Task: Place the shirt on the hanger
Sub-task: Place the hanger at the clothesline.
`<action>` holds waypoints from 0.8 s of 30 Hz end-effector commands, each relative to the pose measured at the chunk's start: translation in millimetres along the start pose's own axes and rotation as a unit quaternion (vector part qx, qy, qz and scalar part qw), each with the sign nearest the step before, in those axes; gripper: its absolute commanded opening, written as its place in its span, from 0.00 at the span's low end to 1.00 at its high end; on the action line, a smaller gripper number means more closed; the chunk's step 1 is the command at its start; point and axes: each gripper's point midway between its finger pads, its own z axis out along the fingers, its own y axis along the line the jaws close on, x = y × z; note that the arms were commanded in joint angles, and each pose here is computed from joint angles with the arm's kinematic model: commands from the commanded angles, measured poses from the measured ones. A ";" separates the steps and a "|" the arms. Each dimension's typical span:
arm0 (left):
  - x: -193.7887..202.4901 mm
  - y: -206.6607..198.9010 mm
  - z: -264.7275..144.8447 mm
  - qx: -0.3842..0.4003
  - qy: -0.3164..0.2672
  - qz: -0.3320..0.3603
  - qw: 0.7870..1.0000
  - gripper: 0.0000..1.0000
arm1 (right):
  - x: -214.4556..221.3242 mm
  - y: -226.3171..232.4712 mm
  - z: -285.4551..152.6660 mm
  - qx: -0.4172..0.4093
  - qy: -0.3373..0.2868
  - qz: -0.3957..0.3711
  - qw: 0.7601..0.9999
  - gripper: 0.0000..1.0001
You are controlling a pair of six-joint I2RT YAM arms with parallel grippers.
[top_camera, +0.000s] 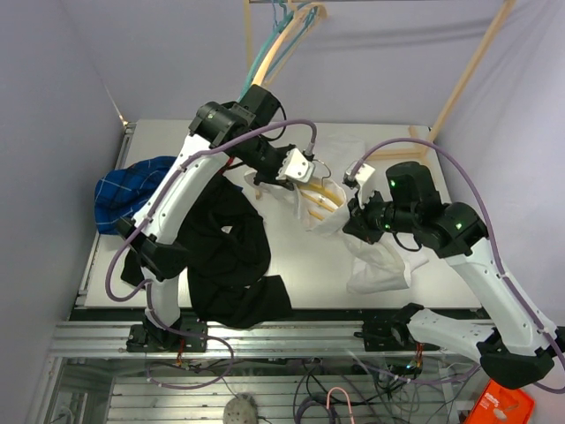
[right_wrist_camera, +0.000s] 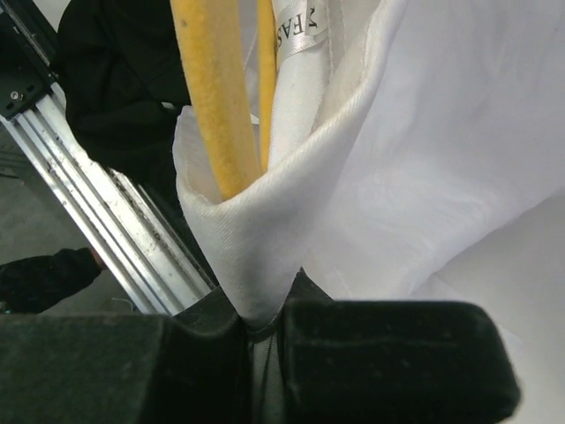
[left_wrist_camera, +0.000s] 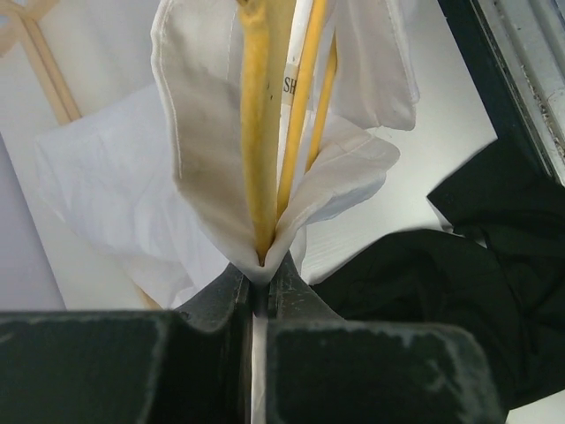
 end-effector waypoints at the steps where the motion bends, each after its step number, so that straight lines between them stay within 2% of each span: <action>1: -23.3 9.0 -20.7 -0.026 -0.052 0.028 0.998 0.07 | -64.5 5.3 -21.8 -0.001 -0.137 -0.041 0.990 0.00; 5: -22.6 19.0 -34.5 -0.047 -0.066 0.010 0.997 0.07 | -71.3 7.0 -31.4 0.002 -0.161 -0.044 0.986 0.00; 6: -22.4 17.2 -32.8 -0.043 -0.067 0.003 0.997 0.11 | -71.1 8.2 -30.8 -0.002 -0.160 -0.043 0.986 0.00; 8: -21.9 10.1 -27.4 -0.029 -0.070 -0.007 0.997 0.44 | -70.3 9.3 -28.5 -0.007 -0.158 -0.044 0.987 0.00; 9: -21.6 7.2 -24.3 -0.024 -0.070 -0.015 0.997 0.54 | -70.2 9.9 -26.9 -0.010 -0.156 -0.044 0.987 0.00; 15: -16.2 -2.5 -4.7 0.001 -0.045 -0.033 0.998 0.64 | -77.0 15.6 -26.1 -0.029 -0.164 -0.051 0.985 0.00; 16: -15.6 -2.8 -2.9 0.003 -0.044 -0.033 0.998 0.63 | -78.0 17.3 -26.2 -0.034 -0.165 -0.052 0.984 0.00; 17: -15.3 -2.5 -2.0 0.004 -0.043 -0.032 0.999 0.53 | -78.5 18.2 -25.8 -0.037 -0.165 -0.053 0.984 0.00; 19: -16.1 -1.8 -0.5 0.006 -0.045 -0.027 0.999 0.13 | -77.8 18.7 -22.9 -0.041 -0.160 -0.051 0.985 0.00; 20: -16.7 -0.9 -0.2 0.005 -0.047 -0.026 0.999 0.08 | -76.5 18.0 -21.0 -0.041 -0.157 -0.051 0.986 0.00; 24: -22.7 -1.9 -4.0 0.003 -0.056 -0.004 0.998 0.07 | -72.9 14.9 -18.1 -0.034 -0.149 -0.047 0.987 0.00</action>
